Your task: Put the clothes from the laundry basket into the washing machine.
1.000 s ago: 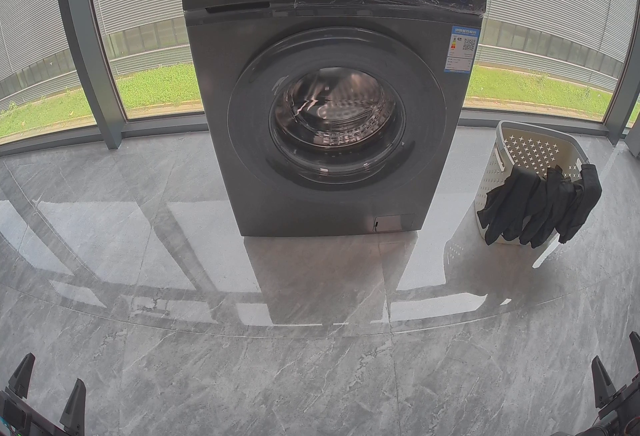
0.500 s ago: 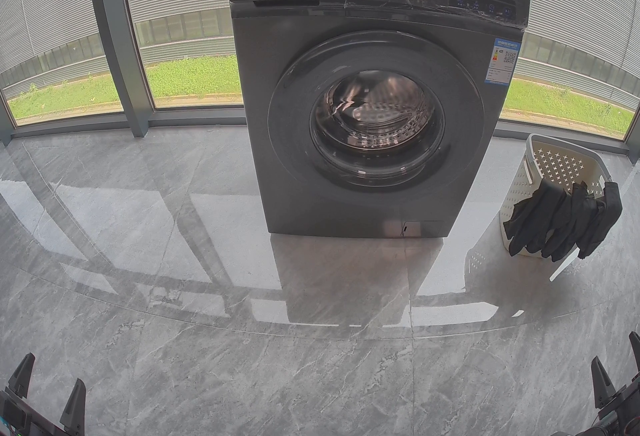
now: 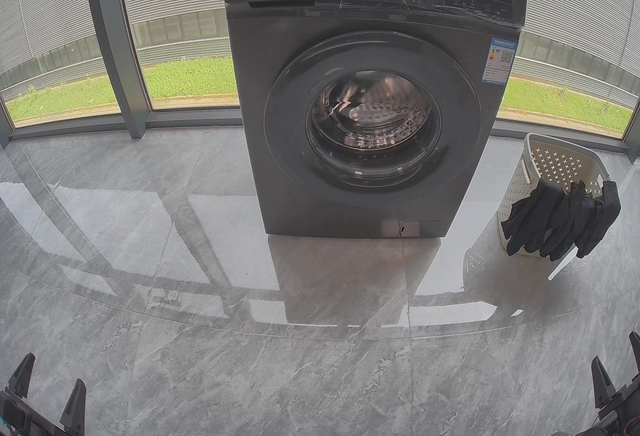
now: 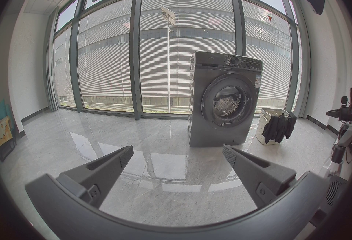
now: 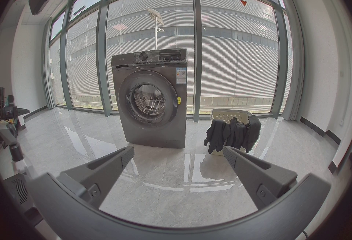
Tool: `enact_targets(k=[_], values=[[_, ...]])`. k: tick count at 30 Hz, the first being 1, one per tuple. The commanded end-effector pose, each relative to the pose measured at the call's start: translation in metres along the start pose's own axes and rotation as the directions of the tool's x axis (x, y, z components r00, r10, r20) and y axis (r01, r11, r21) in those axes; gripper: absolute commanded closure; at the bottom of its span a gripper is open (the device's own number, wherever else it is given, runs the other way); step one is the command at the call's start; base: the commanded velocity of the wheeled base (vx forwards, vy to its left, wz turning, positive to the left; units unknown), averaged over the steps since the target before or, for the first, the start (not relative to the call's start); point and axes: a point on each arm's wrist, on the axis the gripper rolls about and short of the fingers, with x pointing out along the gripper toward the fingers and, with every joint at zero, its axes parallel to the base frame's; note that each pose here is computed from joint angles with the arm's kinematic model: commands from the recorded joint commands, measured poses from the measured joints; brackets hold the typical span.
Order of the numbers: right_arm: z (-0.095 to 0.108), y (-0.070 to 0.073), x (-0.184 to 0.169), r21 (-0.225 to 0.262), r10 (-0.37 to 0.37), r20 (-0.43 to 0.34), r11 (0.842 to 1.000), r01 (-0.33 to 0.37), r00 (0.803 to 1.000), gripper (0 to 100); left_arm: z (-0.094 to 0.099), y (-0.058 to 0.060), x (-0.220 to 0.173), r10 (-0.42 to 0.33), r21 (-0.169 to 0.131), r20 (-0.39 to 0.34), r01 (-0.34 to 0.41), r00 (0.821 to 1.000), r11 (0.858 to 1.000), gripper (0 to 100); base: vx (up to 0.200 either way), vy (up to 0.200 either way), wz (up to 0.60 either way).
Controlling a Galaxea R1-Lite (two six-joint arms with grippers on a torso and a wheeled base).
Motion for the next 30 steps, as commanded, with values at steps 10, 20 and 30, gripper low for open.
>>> enact_targets(k=[10,20,30], values=[[-0.0047,0.0001,0.0001,-0.001,0.000,0.000,1.000,0.000,1.000,0,-0.0053,0.0001,0.0000,0.001,0.000,-0.001,-0.001,1.000,1.000,0,0.000,-0.200,0.00],[-0.0047,0.0001,0.0001,-0.001,0.000,0.000,1.000,0.000,1.000,0,-0.0051,0.0000,0.0000,-0.001,0.001,0.001,0.001,1.000,1.000,0,0.000,-0.200,0.00],[-0.0047,0.0001,0.0001,-0.001,0.000,0.000,1.000,0.000,1.000,0,-0.0051,0.0001,0.0000,0.001,-0.003,0.001,-0.001,1.000,1.000,0,0.020,0.000,0.00]])
